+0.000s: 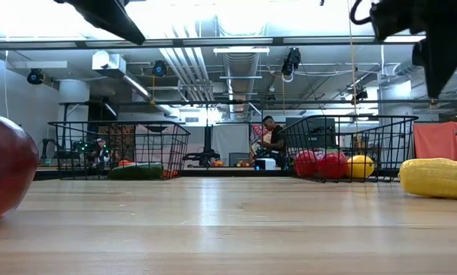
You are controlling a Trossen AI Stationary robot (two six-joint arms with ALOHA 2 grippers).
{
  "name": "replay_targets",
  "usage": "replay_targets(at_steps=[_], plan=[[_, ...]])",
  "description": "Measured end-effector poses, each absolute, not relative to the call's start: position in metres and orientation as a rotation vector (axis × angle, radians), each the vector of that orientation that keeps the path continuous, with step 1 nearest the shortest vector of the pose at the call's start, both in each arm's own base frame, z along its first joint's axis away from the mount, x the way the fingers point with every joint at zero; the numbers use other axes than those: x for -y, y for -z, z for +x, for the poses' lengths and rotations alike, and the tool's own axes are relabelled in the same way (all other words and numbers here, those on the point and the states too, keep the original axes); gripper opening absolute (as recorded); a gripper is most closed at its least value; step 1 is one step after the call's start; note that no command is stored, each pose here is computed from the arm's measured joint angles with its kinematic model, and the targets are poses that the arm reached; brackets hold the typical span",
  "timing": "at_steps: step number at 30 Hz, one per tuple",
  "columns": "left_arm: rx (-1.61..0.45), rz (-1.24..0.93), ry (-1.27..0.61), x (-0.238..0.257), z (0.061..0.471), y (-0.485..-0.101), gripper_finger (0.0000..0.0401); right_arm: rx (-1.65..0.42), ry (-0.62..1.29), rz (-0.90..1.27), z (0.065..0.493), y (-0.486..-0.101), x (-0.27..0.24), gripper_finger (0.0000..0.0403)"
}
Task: Sort produce into baskets
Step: Put the yellow corn into the left black wire basket
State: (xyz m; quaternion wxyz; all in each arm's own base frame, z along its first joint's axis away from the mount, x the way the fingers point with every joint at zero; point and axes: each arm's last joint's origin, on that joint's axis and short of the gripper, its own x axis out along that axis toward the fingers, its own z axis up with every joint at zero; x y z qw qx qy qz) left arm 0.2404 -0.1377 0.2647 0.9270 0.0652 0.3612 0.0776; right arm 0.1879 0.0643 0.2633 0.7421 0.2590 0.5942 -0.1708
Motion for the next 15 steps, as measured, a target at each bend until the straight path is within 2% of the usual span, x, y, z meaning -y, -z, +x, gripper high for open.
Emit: replay_targets(at_steps=[6,15], plan=[[-0.689,0.162,-0.264,0.134,0.24,-0.26,0.0231,-1.322,0.373,0.557,0.185,-0.243,-0.067,0.0304],[-0.648,0.144,-0.28,0.135,0.242,-0.257,0.0231,-1.31,0.328,0.551,0.187,-0.22,-0.075,0.0304]])
